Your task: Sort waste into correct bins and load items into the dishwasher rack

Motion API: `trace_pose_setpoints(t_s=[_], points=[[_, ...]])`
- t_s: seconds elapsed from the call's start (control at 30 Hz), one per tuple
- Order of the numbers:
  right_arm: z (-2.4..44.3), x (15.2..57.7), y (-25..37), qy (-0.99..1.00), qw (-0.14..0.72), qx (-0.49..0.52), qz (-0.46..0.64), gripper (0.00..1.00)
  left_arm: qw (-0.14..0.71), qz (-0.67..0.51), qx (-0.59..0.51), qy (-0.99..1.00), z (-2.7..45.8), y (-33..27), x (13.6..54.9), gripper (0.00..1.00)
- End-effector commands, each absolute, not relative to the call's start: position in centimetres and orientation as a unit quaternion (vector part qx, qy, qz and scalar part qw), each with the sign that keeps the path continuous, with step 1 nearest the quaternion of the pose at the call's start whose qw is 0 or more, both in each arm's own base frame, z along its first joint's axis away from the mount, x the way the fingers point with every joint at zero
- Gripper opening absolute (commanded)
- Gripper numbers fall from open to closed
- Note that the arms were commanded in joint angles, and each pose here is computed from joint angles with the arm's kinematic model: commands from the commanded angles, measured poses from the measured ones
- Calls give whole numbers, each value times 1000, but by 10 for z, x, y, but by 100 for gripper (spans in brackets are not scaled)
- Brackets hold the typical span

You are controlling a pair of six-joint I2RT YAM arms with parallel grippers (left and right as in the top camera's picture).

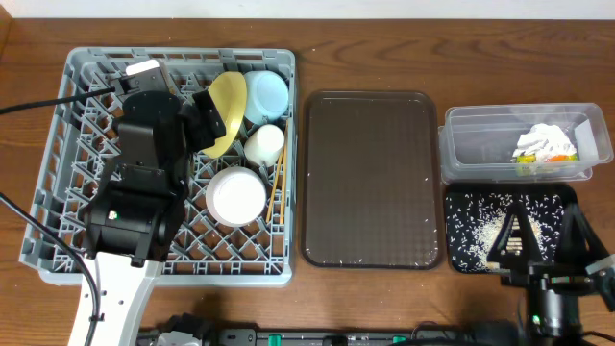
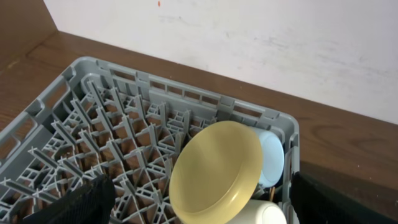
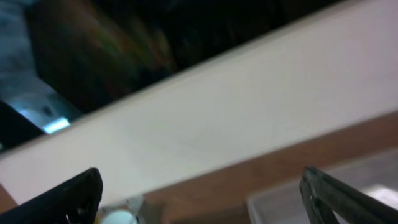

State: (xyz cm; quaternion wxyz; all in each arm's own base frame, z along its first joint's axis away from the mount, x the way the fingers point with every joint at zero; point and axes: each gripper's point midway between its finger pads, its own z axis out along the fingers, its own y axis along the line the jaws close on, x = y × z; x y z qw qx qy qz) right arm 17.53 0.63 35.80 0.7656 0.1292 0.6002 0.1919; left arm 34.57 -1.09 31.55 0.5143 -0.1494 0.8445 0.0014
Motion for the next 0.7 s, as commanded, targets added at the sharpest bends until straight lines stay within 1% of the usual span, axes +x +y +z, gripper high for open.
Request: trace_pose_setpoints(t_s=[0.0, 0.13, 0.33, 0.53, 0.6, 0.67], points=[[348, 188, 19, 578, 780, 99, 219, 99, 512, 2, -152, 845, 314, -9, 347, 91], [340, 198, 22, 547, 801, 88, 228, 99, 512, 2, -152, 845, 314, -9, 347, 91], [277, 225, 23, 590, 773, 98, 213, 99, 512, 2, -152, 845, 314, -9, 347, 91], [220, 241, 25, 636, 736, 104, 205, 99, 512, 2, -152, 845, 314, -9, 347, 91], [206, 244, 23, 652, 725, 109, 194, 99, 512, 2, -152, 845, 314, -9, 347, 91], [201, 244, 24, 661, 722, 96, 179, 99, 512, 2, -152, 845, 314, -9, 347, 91]])
